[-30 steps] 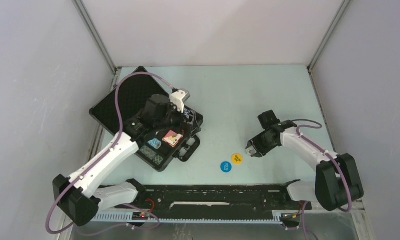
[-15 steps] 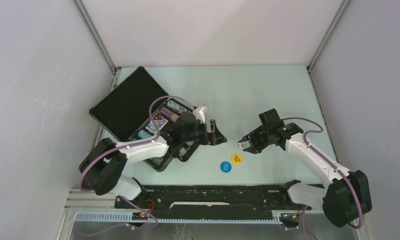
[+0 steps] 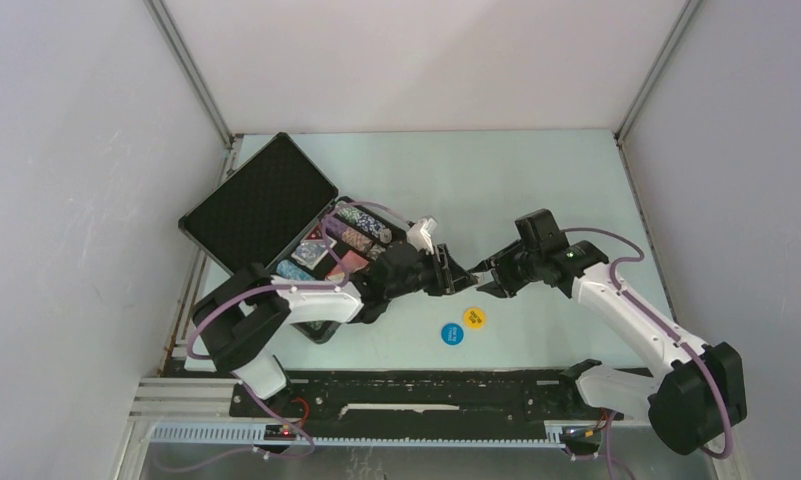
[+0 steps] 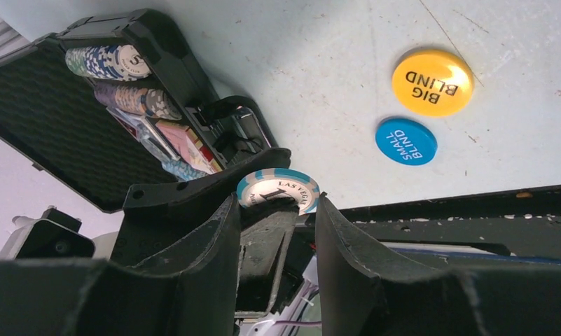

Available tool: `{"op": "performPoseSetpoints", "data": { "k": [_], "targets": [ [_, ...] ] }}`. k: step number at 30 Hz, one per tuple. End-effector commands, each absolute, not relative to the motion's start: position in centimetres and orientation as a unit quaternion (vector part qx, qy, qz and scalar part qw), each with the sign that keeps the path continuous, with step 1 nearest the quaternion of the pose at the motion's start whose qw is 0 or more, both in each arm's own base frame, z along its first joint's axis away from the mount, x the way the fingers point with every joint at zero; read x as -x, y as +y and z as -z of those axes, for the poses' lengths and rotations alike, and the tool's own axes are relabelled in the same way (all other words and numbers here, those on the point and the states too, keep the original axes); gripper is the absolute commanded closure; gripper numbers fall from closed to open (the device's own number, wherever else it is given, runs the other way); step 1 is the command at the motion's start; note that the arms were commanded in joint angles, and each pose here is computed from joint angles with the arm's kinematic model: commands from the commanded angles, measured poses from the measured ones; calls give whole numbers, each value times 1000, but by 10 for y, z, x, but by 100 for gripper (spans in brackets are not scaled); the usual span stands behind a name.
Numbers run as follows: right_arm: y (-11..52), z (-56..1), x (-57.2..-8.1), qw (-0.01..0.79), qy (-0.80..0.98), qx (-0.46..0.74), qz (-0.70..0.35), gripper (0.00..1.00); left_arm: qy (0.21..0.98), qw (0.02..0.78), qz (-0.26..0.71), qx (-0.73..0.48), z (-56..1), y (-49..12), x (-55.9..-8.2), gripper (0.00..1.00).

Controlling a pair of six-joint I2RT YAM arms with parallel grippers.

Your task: Pack up texas hold em set

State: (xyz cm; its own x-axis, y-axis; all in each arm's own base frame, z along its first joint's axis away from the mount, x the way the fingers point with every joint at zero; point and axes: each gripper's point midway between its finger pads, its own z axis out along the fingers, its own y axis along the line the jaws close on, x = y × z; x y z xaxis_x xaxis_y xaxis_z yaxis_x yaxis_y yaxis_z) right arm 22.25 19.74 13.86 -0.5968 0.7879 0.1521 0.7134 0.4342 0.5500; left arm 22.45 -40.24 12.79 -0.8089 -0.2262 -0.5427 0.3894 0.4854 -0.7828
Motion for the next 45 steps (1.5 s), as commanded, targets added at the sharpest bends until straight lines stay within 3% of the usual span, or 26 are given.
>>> {"op": "performPoseSetpoints", "data": {
  "k": [1,9,12,14,15,16,18,19,20,24,33,41,45],
  "targets": [
    [204,-162,-228,79,834,-445,-318,90,760,342,552,-37,-171,-420,-233,57],
    [205,-161,-227,81,836,-443,-314,90,746,346,567,-48,-180,-424,-223,83],
    [205,-160,-225,86,838,-441,-310,85,745,345,569,-45,-182,-426,-224,99],
    [204,-162,-224,92,837,-441,-311,82,743,345,571,-46,-185,-427,-224,100],
    [204,-165,-225,98,837,-436,-314,75,744,347,569,-48,-186,-426,-223,100],
    [204,-169,-226,108,839,-426,-321,61,747,350,562,-55,-186,-423,-223,100],
    [199,-175,-228,132,843,-405,-328,21,755,362,541,-79,-185,-415,-221,100],
    [195,-178,-227,145,847,-392,-327,8,759,369,529,-96,-184,-410,-219,100],
    [191,-179,-227,157,853,-378,-325,1,762,374,517,-113,-185,-405,-217,100],
    [180,-190,-222,188,868,-304,-344,0,780,373,468,-182,-186,-374,-209,100],
    [144,-239,-211,365,840,-139,-376,0,825,301,366,-307,-192,-290,-181,100],
    [130,-215,-196,371,862,-95,-332,0,910,290,74,-287,-184,-166,-210,100],
    [126,-198,-200,362,875,-89,-310,1,930,247,-48,-269,-170,-121,-219,100]
  ]
}}
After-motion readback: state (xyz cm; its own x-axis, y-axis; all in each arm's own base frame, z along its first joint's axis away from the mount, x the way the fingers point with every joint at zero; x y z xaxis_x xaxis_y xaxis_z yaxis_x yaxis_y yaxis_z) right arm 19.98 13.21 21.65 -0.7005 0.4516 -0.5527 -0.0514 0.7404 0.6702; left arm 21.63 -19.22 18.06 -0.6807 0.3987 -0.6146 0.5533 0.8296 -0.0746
